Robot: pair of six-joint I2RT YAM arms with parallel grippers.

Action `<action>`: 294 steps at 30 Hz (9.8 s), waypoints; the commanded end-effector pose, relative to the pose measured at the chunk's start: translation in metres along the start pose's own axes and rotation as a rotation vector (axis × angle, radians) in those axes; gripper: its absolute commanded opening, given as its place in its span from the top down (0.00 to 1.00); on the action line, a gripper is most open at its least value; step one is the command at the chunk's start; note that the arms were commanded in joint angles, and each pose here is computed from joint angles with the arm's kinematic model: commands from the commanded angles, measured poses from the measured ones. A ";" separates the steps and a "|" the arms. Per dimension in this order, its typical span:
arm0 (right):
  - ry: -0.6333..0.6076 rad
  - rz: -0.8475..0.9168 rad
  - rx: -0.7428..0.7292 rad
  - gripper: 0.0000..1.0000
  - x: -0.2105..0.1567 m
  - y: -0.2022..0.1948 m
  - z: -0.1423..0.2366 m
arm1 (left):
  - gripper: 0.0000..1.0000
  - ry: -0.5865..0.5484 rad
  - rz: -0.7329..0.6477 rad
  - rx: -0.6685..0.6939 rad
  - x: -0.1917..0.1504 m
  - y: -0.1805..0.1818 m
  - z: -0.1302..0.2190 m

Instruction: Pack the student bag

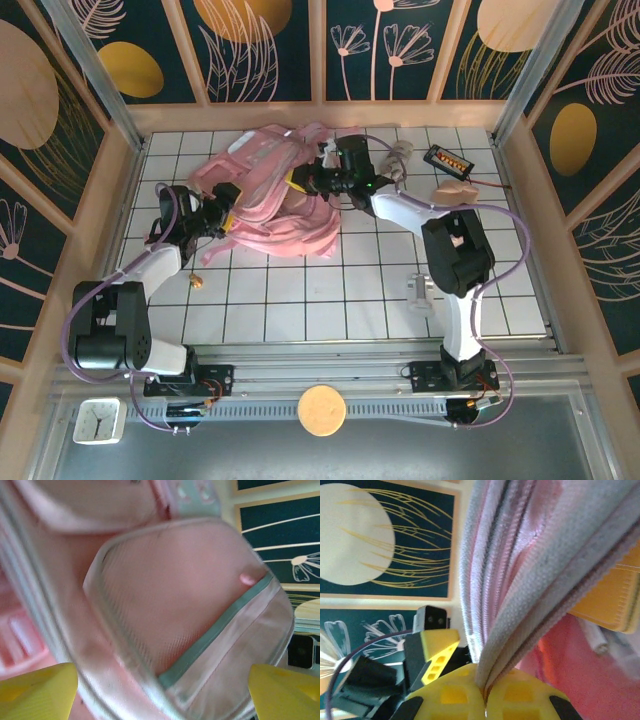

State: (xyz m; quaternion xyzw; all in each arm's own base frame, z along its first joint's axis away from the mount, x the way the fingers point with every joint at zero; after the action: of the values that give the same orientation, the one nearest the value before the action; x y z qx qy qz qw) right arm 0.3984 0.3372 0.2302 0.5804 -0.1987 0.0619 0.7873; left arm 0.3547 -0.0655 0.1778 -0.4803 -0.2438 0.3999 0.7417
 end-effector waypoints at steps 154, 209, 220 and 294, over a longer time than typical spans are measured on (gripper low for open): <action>0.308 0.479 -0.247 1.00 -0.101 0.010 -0.018 | 0.01 0.085 0.147 -0.054 -0.039 -0.001 0.026; 0.122 0.792 -0.690 1.00 0.047 -0.110 0.121 | 1.00 0.128 0.144 0.163 -0.051 0.061 0.010; 0.076 0.694 -0.691 0.75 0.085 -0.132 0.136 | 1.00 0.113 0.145 0.130 -0.047 0.056 0.014; 0.450 1.470 -0.070 1.00 -0.077 -0.052 0.043 | 0.01 0.035 -0.163 0.222 -0.018 0.009 0.026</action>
State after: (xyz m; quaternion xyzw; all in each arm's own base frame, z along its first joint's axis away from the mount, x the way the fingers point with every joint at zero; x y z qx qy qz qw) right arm 0.3523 0.2850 0.1384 0.2017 -0.3683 0.6834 0.5971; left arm 0.3201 -0.0735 0.1673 -0.4128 -0.1892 0.3754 0.8080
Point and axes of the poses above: each hand's point on the last joint's axis, 136 mm out from that joint toward the fingers, its own z axis back along the fingers, its own y axis along the line the jaws close on, x = y × z, the point moved 6 cm from there along z, back along the fingers, and after that the axes turned 10 degrees about z, right-handed, at the moved point
